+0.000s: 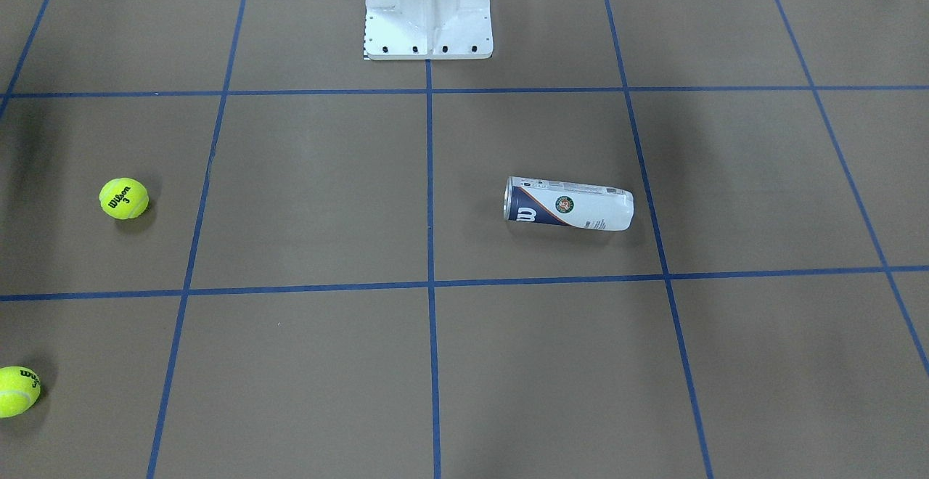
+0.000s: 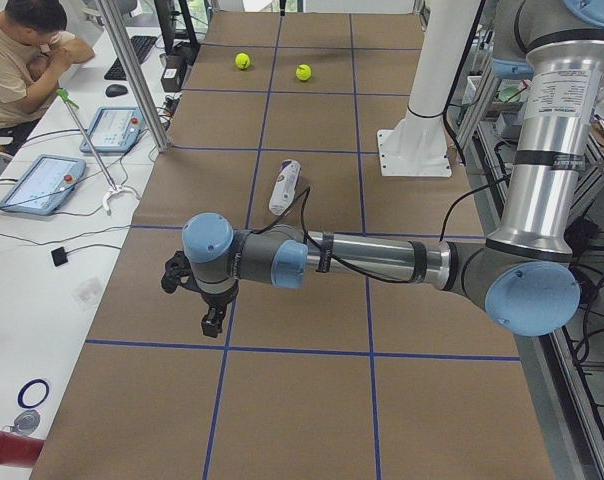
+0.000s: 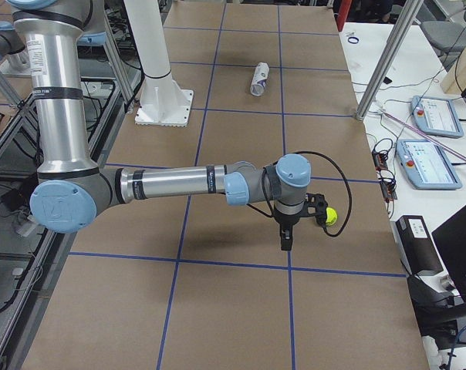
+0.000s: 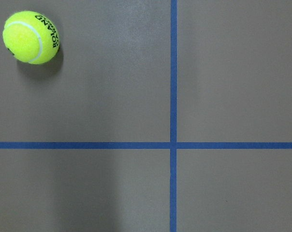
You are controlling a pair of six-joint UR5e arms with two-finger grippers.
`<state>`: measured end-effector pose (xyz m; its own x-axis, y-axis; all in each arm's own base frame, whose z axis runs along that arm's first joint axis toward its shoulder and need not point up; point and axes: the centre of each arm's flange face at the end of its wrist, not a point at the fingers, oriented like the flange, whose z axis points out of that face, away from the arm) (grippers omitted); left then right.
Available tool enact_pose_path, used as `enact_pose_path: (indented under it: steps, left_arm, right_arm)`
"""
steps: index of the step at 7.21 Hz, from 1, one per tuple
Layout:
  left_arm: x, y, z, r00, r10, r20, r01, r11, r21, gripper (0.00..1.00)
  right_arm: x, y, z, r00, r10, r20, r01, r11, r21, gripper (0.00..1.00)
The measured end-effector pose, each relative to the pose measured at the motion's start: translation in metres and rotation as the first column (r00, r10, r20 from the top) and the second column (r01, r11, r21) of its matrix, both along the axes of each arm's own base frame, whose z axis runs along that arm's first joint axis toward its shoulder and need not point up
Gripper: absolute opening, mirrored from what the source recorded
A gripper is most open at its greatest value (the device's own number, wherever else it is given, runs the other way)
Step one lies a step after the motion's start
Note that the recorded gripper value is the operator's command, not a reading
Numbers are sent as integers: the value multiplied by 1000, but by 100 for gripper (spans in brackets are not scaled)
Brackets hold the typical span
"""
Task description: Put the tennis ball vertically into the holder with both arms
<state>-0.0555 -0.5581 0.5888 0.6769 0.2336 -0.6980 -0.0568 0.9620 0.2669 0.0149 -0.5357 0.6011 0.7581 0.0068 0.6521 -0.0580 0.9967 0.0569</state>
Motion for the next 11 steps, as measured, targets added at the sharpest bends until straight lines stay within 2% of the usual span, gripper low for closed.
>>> enact_pose_path:
  steps: [1, 2, 3, 4, 5, 6, 7, 9, 10, 11]
  left_arm:
    - [19, -10, -16, 1000, 29, 1, -29, 997, 77, 100]
    - [52, -23, -38, 996, 85, 5, -84, 983, 161, 99]
    - [84, -33, -61, 989, 148, 13, -146, 954, 261, 99]
    - [117, -41, -88, 976, 217, 27, -209, 896, 392, 100]
    - [150, -48, -117, 961, 273, 38, -254, 827, 501, 100]
    - [183, -55, -148, 947, 319, 43, -286, 771, 569, 100]
    - [218, -63, -187, 932, 360, 45, -307, 717, 625, 100]
    - [276, -71, -269, 911, 410, 28, -309, 640, 704, 100]
    - [305, -66, -301, 898, 439, 27, -315, 600, 735, 100]
    - [343, -51, -330, 885, 464, 44, -327, 550, 769, 100]
  right_arm:
    - [0, 0, 0, 1000, 0, 1, 0, 1000, -1, 100]
    - [0, 0, 0, 1000, 0, 1, 0, 1000, -1, 100]
    - [0, 0, 0, 1000, 0, 2, 0, 1000, -1, 100]
    - [0, 0, 0, 1000, 0, 3, 0, 1000, -1, 100]
    - [0, 0, 0, 1000, 0, 3, 0, 1000, -1, 100]
    - [-1, 0, 0, 1000, 0, 5, 0, 1000, -2, 100]
    - [-1, 0, 0, 1000, 1, 6, -1, 1000, -2, 100]
    - [-1, 0, -1, 1000, 0, 7, 0, 1000, -2, 100]
    - [-1, 0, -1, 1000, 0, 8, 0, 1000, -1, 100]
    - [-1, 0, -2, 1000, 0, 9, 0, 1000, 1, 100]
